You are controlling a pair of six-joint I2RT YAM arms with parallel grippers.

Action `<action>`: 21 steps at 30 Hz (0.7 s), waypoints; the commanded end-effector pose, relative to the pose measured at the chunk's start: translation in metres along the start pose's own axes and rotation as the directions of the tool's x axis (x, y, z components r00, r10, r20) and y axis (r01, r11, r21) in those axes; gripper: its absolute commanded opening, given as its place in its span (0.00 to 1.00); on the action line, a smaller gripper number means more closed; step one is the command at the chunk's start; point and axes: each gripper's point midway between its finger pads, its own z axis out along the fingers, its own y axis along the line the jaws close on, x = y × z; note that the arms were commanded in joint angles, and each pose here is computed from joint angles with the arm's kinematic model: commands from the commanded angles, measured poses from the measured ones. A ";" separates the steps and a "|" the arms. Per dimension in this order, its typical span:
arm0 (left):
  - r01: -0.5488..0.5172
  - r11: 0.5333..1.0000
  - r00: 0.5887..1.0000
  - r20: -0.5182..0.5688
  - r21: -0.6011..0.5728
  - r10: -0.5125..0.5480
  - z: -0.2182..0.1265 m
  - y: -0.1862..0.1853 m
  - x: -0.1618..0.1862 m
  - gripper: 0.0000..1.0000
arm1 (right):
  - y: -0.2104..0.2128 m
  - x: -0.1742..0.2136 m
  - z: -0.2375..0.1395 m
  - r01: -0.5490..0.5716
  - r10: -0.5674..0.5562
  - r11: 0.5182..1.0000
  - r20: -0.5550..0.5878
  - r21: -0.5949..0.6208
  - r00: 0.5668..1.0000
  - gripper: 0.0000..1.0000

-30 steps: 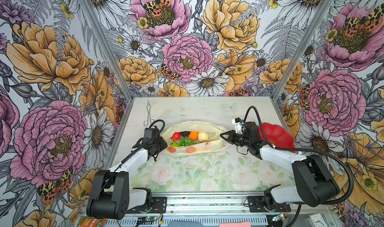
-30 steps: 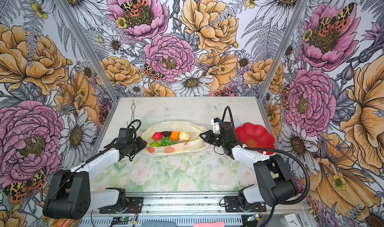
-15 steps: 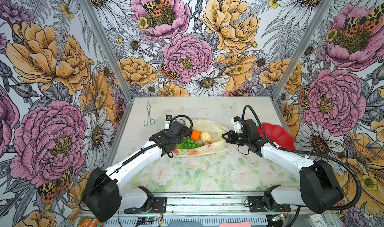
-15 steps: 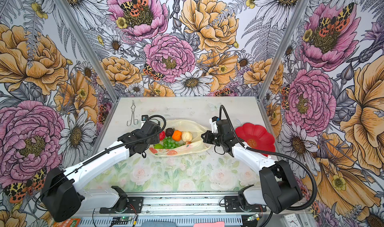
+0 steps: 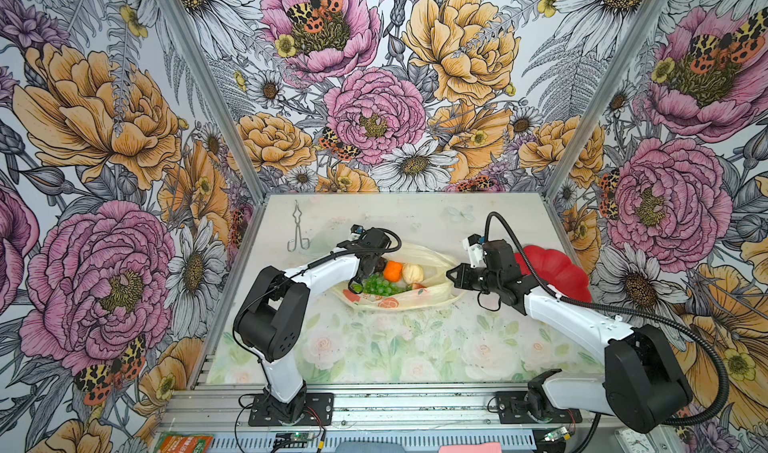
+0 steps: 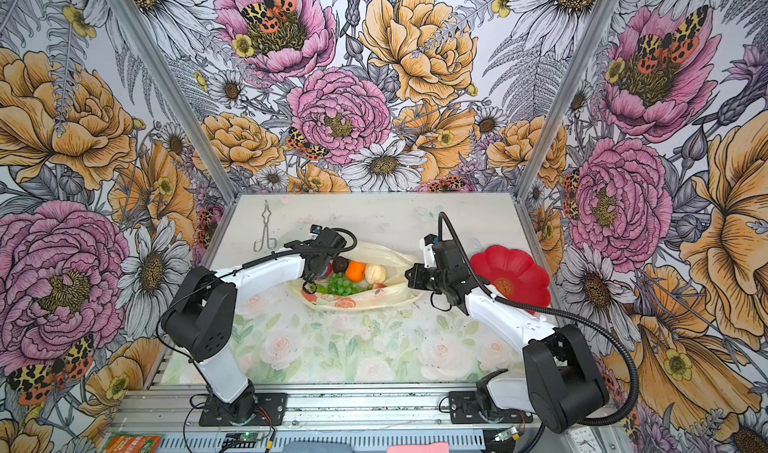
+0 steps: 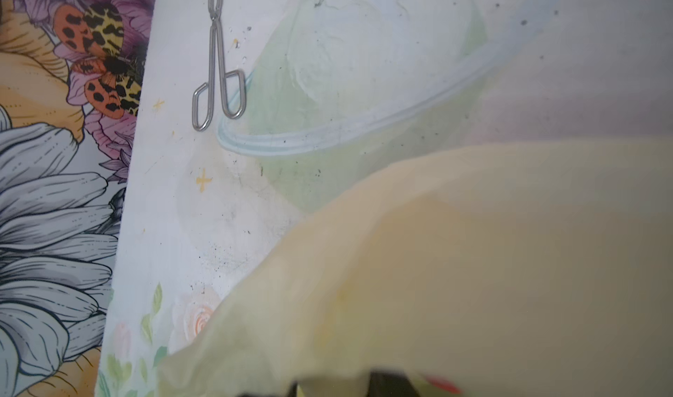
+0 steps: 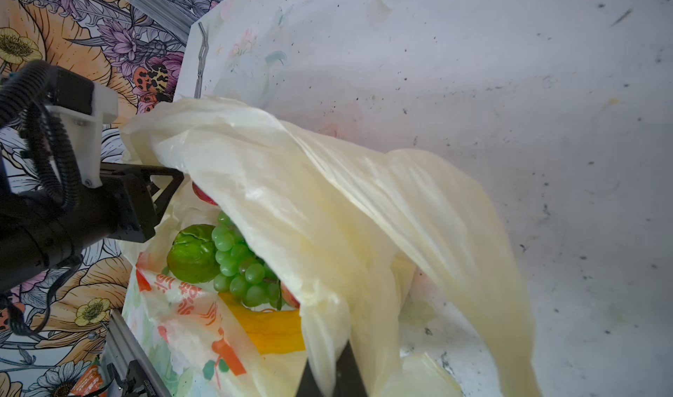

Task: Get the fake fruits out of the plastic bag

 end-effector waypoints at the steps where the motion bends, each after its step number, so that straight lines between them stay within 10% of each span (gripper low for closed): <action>1: 0.127 0.980 0.988 0.065 0.155 -0.138 -0.014 0.007 -0.028 0.13 | -0.004 -0.009 -0.007 0.036 -0.037 0.999 0.040 0.039 0.998 0.00; 6: 0.307 0.849 0.943 -0.014 0.431 -0.334 -0.016 0.019 -0.026 0.00 | -0.024 -0.014 -0.009 0.014 -0.018 0.997 0.051 0.081 0.999 0.00; 12: 0.477 0.739 0.859 -0.074 0.475 -0.507 -0.016 0.049 -0.004 0.00 | -0.043 -0.023 -0.011 0.014 -0.021 0.992 0.053 0.128 0.998 0.00; 21: 0.456 0.754 0.890 -0.247 0.472 -0.384 0.023 0.004 -0.008 0.00 | -0.004 -0.026 0.016 0.083 -0.084 0.993 0.007 0.082 0.996 0.00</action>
